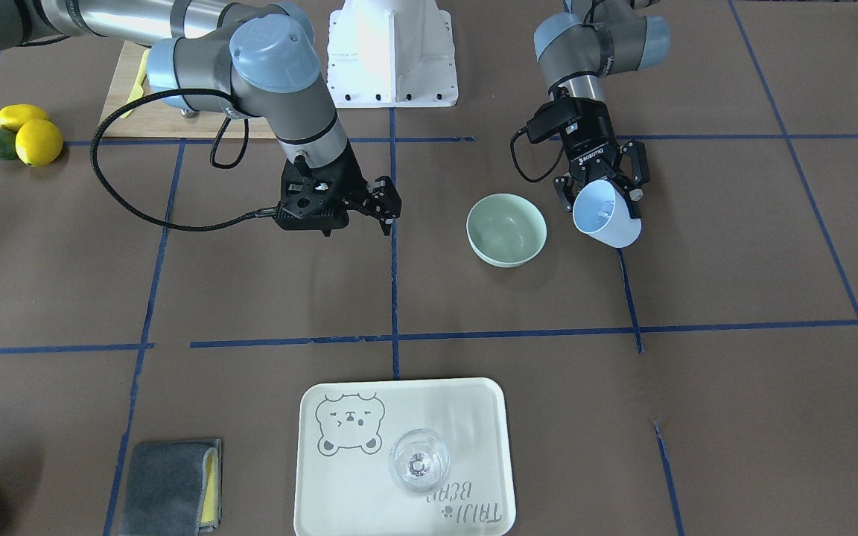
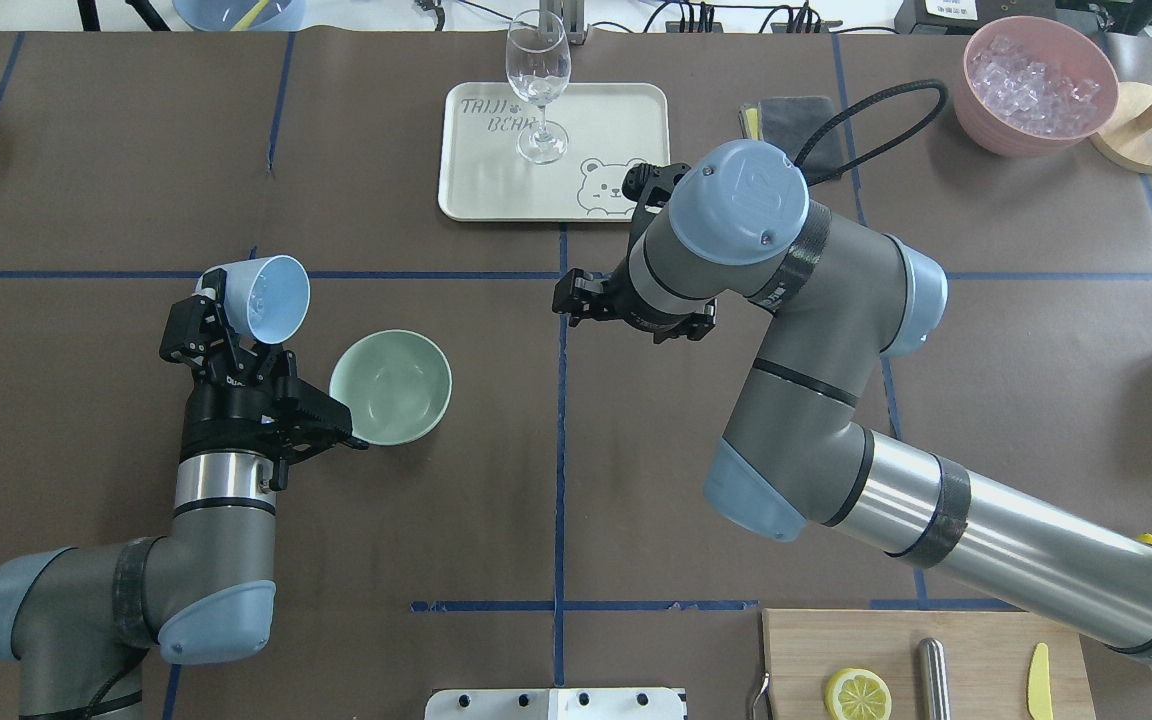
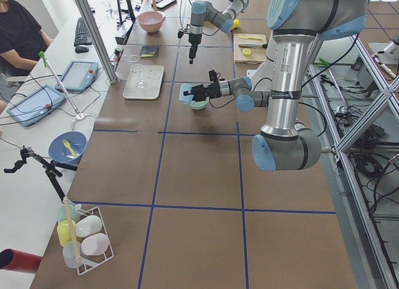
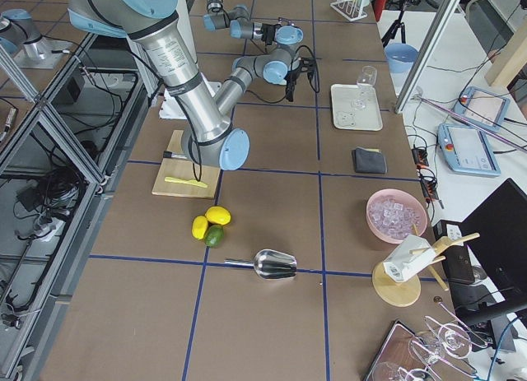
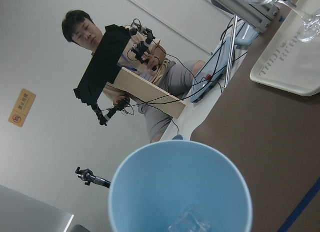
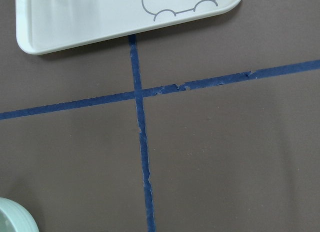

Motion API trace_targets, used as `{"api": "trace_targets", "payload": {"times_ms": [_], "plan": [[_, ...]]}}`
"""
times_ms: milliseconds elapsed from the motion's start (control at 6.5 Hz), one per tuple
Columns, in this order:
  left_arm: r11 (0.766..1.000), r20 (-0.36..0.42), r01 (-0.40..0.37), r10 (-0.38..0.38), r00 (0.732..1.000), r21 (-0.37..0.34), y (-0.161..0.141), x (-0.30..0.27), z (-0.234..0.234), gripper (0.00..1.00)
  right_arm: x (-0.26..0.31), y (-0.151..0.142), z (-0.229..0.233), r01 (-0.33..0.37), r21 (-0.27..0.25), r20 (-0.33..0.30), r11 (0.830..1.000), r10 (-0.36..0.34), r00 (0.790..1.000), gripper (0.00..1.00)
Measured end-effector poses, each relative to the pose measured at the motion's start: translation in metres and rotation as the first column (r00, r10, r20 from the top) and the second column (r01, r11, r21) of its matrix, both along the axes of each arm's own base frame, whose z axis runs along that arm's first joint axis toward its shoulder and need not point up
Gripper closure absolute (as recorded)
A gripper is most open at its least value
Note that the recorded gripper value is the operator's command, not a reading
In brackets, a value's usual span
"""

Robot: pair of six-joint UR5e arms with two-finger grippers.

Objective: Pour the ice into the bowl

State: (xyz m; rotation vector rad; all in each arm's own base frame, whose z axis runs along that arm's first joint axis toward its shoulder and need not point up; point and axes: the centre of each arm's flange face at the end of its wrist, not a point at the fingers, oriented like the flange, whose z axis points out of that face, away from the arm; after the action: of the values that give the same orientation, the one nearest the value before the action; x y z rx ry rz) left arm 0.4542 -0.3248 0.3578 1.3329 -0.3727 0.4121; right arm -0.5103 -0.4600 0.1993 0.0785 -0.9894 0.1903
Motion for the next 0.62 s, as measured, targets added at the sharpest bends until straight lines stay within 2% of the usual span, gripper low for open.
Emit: {"api": "trace_targets", "payload": {"times_ms": [154,308,462,615], "plan": [[1.000,0.113,-0.027,0.025,0.993,0.010,0.0061,0.0031,-0.0060,1.00,0.0007,0.0002,0.0039,0.000,0.002,0.003,1.000,0.000,1.000,0.00],[0.999,0.255,-0.050,0.044,0.966,0.017,0.0098,0.0043,-0.0094,1.00,0.0012,0.0005,0.0048,0.000,0.002,0.006,1.000,0.000,1.000,0.00],[0.998,0.397,-0.065,0.052,0.916,0.020,0.0112,0.0039,-0.0114,1.00,0.0020,0.0008,0.0037,-0.002,0.003,0.009,1.000,0.002,1.000,0.00],[0.997,0.501,-0.073,0.052,0.864,0.022,0.0116,0.0033,-0.0128,1.00,0.0027,0.0012,0.0026,-0.003,0.003,0.012,1.000,0.003,1.000,0.00]]}}
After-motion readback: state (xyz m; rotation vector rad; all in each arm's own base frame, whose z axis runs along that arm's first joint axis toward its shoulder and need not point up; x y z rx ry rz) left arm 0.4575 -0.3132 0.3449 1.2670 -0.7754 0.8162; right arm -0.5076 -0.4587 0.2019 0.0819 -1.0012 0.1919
